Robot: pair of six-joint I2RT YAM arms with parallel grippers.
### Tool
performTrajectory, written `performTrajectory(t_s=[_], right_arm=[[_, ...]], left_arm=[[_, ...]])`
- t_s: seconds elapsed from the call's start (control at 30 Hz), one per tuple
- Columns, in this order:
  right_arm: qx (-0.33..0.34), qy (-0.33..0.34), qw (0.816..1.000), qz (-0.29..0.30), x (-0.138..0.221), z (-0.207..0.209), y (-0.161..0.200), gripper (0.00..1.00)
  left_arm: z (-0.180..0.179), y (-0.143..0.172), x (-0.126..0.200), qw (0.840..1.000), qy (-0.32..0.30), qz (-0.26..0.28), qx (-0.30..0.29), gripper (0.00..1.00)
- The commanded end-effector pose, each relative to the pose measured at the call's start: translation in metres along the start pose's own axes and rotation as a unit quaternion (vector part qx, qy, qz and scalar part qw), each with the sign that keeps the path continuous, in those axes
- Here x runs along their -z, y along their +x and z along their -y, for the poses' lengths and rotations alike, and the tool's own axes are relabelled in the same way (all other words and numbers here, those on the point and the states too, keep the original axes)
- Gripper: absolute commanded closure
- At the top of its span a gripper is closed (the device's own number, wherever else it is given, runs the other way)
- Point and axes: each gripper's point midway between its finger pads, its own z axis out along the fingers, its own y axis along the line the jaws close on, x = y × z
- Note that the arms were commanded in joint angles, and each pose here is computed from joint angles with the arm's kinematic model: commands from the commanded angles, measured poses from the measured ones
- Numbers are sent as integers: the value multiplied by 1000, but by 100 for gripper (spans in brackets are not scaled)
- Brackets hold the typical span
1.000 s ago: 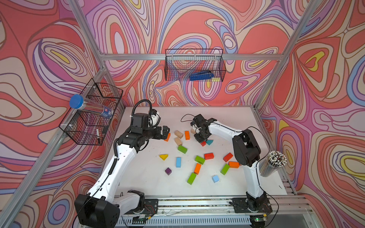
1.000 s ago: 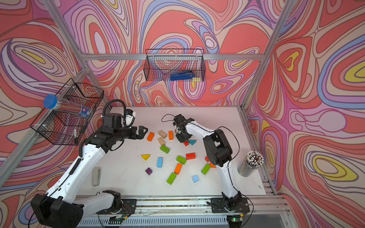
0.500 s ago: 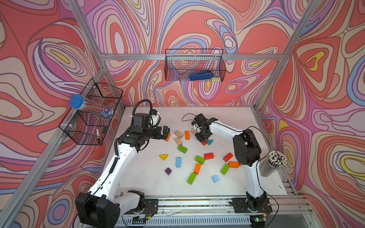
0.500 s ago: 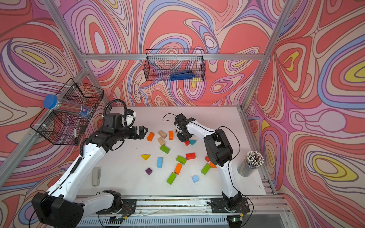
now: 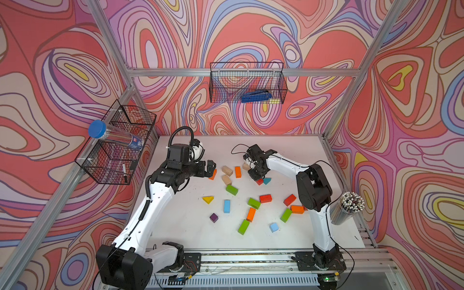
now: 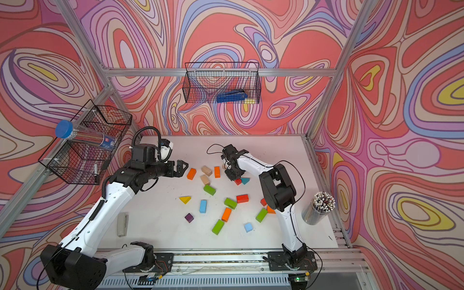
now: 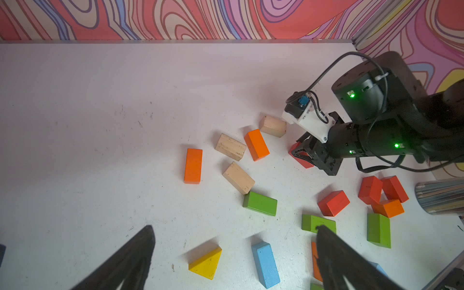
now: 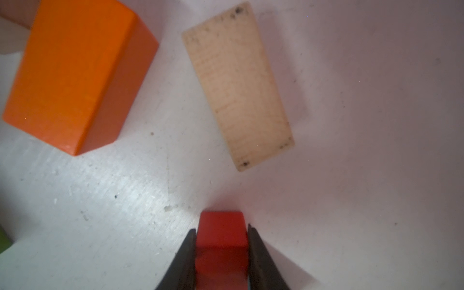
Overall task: Assemble a heart with building blocks
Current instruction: Assemble the building block at the center of the board.
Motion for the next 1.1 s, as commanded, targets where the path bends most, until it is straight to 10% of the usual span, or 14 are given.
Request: performTrajectory(t_s=[0.0, 0.33, 0.67, 1.07], right_arm=[[3, 1, 1000, -13, -12, 3, 8, 80], [2, -1, 1000, -13, -12, 2, 8, 75], [-16, -21, 999, 24, 7, -3, -9, 31], [-118, -45, 988, 94, 98, -15, 41, 29]], left_arm=[[0, 7, -3, 1000, 3, -13, -2, 0], [0, 6, -3, 1000, 3, -12, -1, 0], [1, 6, -2, 1000, 3, -11, 0, 0], [6, 3, 3, 1000, 14, -3, -1, 0]])
